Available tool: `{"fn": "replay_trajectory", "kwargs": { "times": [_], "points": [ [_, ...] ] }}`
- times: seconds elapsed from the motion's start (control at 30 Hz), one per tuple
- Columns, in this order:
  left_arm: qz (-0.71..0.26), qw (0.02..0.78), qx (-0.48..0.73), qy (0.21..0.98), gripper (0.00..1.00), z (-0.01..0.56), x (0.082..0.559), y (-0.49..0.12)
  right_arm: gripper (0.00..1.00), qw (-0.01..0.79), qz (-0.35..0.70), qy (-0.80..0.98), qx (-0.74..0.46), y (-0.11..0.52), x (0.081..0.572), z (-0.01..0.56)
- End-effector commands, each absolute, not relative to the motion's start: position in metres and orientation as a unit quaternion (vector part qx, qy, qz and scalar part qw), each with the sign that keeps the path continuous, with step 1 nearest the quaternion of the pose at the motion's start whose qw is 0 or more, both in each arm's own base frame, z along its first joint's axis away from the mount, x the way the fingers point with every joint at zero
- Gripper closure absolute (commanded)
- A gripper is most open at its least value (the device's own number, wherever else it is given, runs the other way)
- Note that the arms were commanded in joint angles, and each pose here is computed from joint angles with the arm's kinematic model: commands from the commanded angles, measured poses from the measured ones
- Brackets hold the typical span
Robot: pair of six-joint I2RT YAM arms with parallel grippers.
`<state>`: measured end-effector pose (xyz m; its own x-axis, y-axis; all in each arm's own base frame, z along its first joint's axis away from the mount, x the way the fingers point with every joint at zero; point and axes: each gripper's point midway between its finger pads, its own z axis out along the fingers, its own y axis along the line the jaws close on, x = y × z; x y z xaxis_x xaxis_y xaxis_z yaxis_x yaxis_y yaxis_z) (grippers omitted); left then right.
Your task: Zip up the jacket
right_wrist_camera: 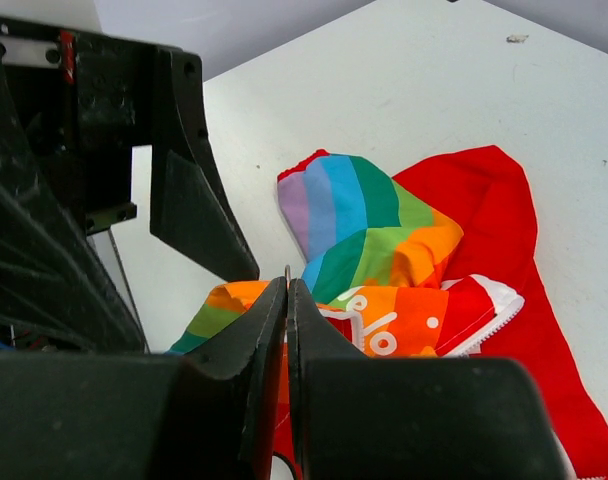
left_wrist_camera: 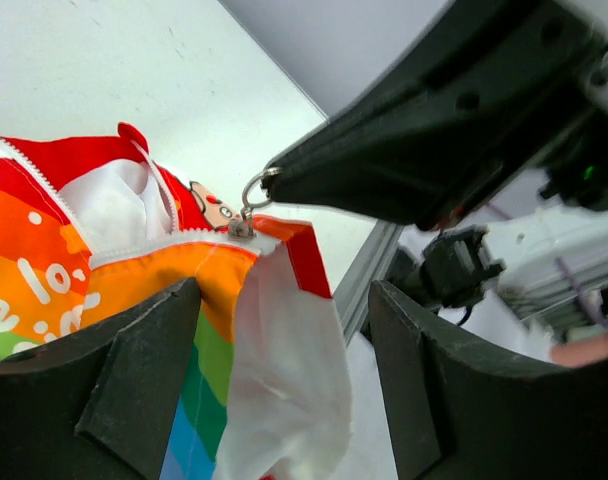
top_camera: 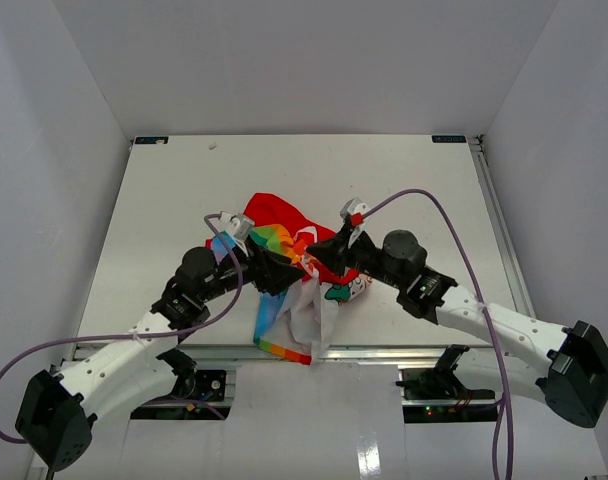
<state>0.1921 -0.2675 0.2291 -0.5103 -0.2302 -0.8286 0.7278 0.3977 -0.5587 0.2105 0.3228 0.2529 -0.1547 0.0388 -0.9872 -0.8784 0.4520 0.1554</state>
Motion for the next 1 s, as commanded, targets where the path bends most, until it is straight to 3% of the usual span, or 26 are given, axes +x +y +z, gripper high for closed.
{"fn": "replay_trajectory", "kwargs": {
  "times": [0.0, 0.2, 0.37, 0.47, 0.63, 0.73, 0.97],
  "points": [
    [-0.512, 0.463, 0.046, 0.722, 0.23, 0.238, 0.209, -0.250, 0.92, 0.600, 0.421, 0.614, -0.293, 0.329, 0.208, 0.272],
    [-0.496, 0.455, -0.053, 0.737, 0.47, 0.256, 0.221, -0.233, 0.92, 0.615, 0.410, 0.615, -0.275, 0.331, 0.206, 0.272],
    [-0.446, 0.372, -0.127, 0.804, 0.60, 0.230, 0.220, -0.227, 0.92, 0.623, 0.400, 0.617, -0.267, 0.333, 0.207, 0.273],
    [-0.453, 0.353, -0.151, 0.804, 0.61, 0.226, 0.216, -0.227, 0.92, 0.624, 0.393, 0.622, -0.263, 0.335, 0.208, 0.269],
    [-0.500, 0.338, -0.199, 0.772, 0.47, 0.247, 0.202, -0.220, 0.92, 0.632, 0.380, 0.627, -0.253, 0.337, 0.210, 0.266],
    [-0.524, 0.330, -0.234, 0.750, 0.43, 0.256, 0.194, -0.211, 0.92, 0.636, 0.369, 0.630, -0.251, 0.340, 0.211, 0.265],
    [-0.497, 0.268, -0.302, 0.768, 0.42, 0.235, 0.196, -0.213, 0.92, 0.647, 0.353, 0.629, -0.248, 0.342, 0.208, 0.266]
  ]
}}
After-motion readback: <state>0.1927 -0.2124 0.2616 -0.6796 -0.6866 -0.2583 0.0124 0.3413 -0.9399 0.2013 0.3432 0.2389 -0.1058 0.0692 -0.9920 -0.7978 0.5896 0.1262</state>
